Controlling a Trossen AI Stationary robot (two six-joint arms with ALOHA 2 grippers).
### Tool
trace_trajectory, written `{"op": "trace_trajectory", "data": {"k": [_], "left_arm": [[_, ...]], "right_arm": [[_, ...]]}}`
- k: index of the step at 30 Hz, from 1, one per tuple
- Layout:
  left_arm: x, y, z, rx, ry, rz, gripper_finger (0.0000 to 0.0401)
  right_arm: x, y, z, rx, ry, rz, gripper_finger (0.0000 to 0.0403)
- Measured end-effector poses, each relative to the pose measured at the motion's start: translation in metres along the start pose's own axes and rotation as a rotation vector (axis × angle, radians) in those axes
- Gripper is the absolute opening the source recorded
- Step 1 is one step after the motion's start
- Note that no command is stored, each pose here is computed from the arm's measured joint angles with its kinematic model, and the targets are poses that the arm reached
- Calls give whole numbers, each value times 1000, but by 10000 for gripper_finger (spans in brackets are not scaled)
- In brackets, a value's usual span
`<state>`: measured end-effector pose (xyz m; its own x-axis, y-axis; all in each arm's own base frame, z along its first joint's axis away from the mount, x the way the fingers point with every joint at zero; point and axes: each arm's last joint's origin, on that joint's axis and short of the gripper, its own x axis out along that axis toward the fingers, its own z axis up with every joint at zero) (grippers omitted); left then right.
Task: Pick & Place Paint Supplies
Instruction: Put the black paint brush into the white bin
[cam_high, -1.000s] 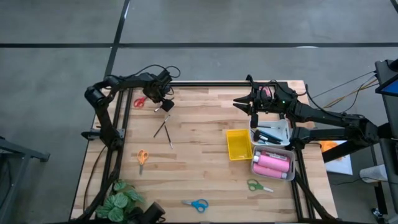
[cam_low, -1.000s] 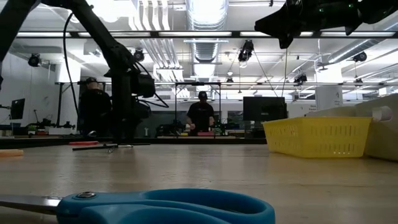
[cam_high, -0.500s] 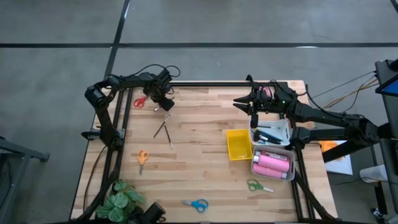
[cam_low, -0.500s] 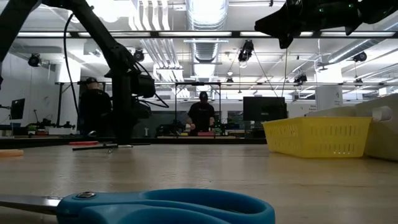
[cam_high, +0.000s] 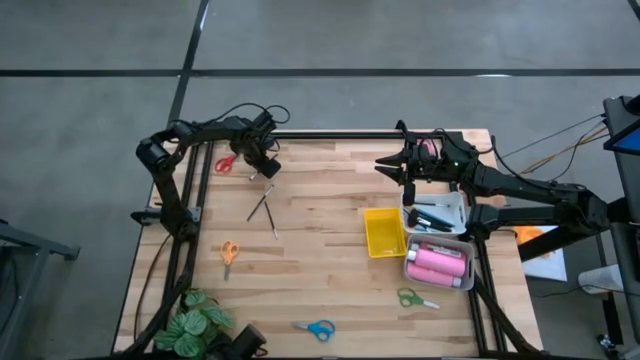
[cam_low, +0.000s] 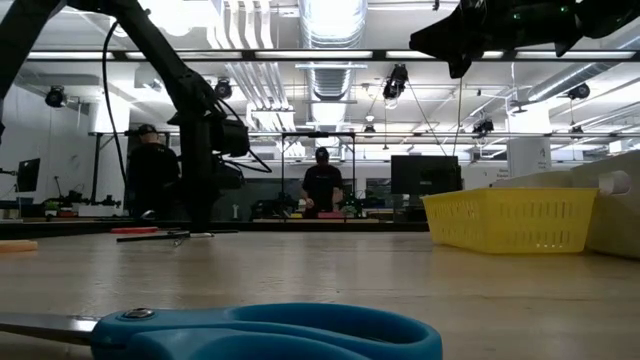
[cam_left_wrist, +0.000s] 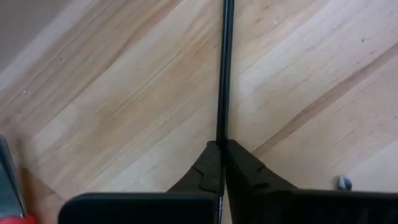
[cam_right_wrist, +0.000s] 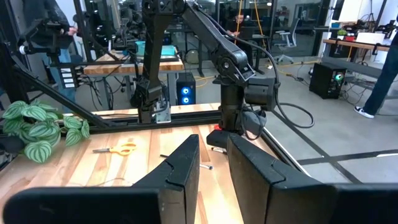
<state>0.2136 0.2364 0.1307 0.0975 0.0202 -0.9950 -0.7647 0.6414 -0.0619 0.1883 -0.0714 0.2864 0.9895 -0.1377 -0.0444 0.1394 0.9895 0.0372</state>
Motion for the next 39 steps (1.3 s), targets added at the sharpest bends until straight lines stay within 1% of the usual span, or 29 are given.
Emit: {"op": "trace_trajectory", "data": {"k": [4,6,13,18,23,25,26,29,33,39], "left_arm": [[-6,0,-1,-21,-24,-6,1],[-13,-1,-2,-28,-39,-26,0],[-47,-6,-8,-99,-126,-68,1],[-71,-16,-14,-231,-185,-176,1],[-90,-28,-19,-436,-213,-280,0],[-96,-37,-22,-455,-218,-329,0],[-99,-42,-22,-438,-231,-355,0],[-105,-64,-21,-353,-287,-427,0],[-108,-105,-20,-235,-368,-514,0],[-100,-157,-21,-271,-456,-559,0]], "right_arm": [[0,0,0,0,0,0,83],[0,0,0,0,0,0,83],[0,0,0,0,0,0,83],[0,0,0,0,0,0,83],[0,0,0,0,0,0,83],[0,0,0,0,0,0,83],[0,0,0,0,0,0,83],[0,0,0,0,0,0,83],[0,0,0,0,0,0,83],[0,0,0,0,0,0,83]]}}
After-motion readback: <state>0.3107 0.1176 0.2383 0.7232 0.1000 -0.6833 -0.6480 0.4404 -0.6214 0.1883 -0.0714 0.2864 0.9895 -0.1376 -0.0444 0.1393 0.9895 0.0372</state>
